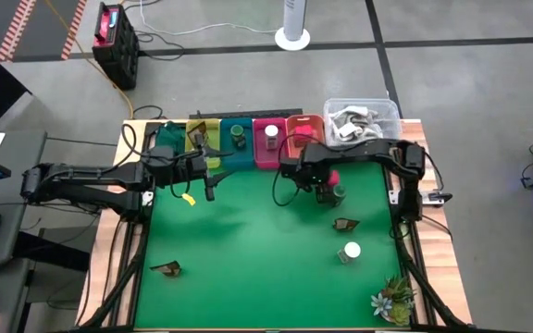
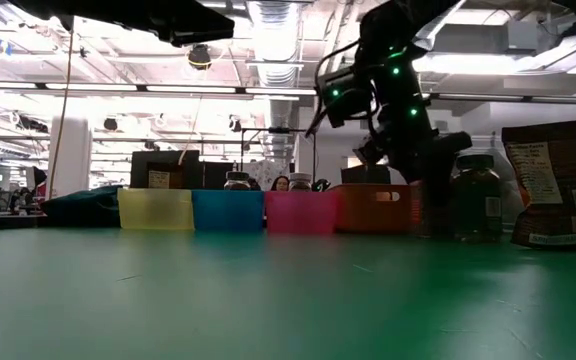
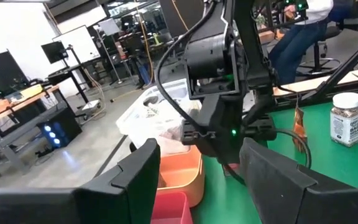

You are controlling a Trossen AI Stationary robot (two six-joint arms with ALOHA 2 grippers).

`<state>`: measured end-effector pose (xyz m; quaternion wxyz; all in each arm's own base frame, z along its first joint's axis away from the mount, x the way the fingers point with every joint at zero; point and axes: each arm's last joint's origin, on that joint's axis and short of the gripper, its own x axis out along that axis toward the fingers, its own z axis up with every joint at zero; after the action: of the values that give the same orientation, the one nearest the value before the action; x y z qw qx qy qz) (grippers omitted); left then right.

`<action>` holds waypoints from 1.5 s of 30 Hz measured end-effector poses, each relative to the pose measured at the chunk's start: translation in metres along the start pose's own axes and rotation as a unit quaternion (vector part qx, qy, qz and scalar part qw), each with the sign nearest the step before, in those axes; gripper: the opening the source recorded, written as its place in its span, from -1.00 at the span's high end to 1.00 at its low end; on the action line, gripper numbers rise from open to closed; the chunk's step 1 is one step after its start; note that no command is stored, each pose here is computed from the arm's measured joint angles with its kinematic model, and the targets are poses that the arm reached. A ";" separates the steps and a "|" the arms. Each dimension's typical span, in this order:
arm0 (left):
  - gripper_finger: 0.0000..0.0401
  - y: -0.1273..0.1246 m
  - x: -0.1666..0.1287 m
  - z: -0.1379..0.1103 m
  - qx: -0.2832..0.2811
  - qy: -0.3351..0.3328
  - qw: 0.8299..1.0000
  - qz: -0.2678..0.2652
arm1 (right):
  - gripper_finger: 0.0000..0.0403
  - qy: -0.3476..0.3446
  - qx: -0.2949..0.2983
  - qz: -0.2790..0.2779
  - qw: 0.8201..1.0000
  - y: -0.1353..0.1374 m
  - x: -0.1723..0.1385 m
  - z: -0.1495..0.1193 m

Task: Sort spices by type
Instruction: Put the red spice can into the orange bin

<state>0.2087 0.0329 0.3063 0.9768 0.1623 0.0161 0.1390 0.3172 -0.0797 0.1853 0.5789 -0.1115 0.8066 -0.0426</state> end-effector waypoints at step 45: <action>-0.05 -0.001 0.000 -0.001 0.014 0.007 1.000 -0.002 | -0.25 -0.022 0.009 -0.088 0.996 -0.101 -0.011 0.041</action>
<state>0.2087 0.0329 0.3049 0.9745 0.1750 0.0248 0.1379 0.3719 -0.1728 0.2018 0.5915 -0.1777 0.7803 -0.0986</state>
